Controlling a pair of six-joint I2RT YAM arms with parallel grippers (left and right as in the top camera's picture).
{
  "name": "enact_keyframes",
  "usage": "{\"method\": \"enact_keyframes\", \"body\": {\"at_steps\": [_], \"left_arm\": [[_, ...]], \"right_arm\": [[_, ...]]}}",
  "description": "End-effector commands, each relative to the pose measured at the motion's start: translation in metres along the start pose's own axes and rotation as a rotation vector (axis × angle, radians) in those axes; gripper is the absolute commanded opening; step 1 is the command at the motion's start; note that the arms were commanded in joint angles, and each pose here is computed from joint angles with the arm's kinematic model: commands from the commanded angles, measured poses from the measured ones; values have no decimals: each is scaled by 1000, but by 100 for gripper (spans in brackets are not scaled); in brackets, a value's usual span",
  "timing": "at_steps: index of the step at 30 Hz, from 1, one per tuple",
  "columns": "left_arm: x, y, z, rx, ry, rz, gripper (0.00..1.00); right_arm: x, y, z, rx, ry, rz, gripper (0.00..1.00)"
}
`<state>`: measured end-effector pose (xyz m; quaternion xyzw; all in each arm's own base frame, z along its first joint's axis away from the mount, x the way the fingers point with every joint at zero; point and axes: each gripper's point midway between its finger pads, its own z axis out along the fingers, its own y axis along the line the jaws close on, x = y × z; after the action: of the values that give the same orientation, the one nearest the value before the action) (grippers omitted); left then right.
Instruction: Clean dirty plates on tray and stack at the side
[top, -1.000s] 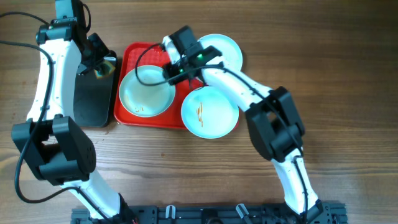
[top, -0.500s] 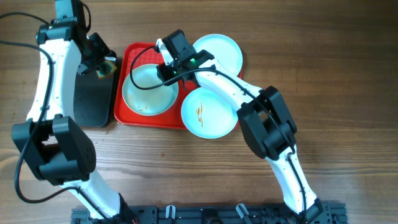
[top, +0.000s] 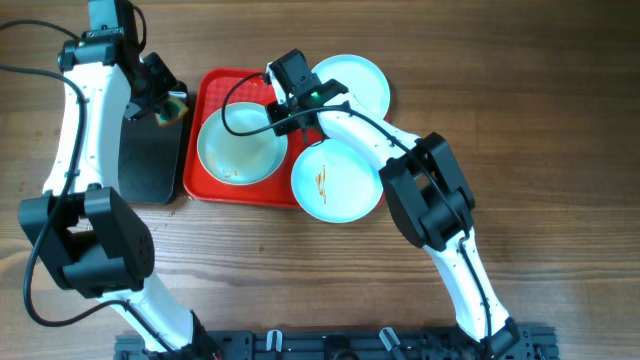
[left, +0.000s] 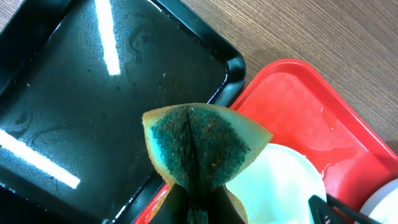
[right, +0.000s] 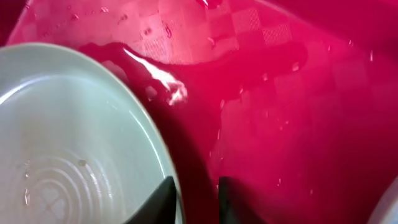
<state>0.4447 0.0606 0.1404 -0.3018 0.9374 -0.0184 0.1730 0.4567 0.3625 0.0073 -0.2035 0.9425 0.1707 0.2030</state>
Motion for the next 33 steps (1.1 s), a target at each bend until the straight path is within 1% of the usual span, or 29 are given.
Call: {"method": "enact_keyframes", "body": {"at_steps": [1,2,5,7,10,13,17,21,24,25,27,29,31,33], "left_arm": [[-1,-1,-1,11,-1,-13,4],[0,-3,-1,20,6,-13,4],[6,-10,1,52,29,-6,4],[12,-19,5,65,48,9,4],[31,-42,25,65,95,68,4],[59,-69,56,57,152,145,4],[78,-87,86,46,181,190,4],[95,-78,104,-36,227,158,4],[100,-58,102,-138,241,143,4],[100,-53,101,-160,240,165,4],[101,-50,102,-158,253,297,4],[101,-49,108,-144,245,387,4],[101,-52,126,-113,206,440,4],[108,-49,142,-99,183,446,4]], "right_arm": [[22,0,8,9,87,210,8],[28,-3,8,28,106,267,4],[32,-23,5,109,112,423,4],[31,-32,4,124,107,488,4],[33,-41,2,144,109,572,4],[31,-44,2,155,99,570,4],[31,-44,2,154,99,570,4],[31,-46,2,165,92,568,4],[30,-46,2,166,89,568,4],[30,-46,2,166,89,568,4],[31,-46,2,167,91,567,4],[31,-46,2,167,92,560,4],[30,-46,2,165,89,560,4],[29,-46,2,165,86,560,4]]}}
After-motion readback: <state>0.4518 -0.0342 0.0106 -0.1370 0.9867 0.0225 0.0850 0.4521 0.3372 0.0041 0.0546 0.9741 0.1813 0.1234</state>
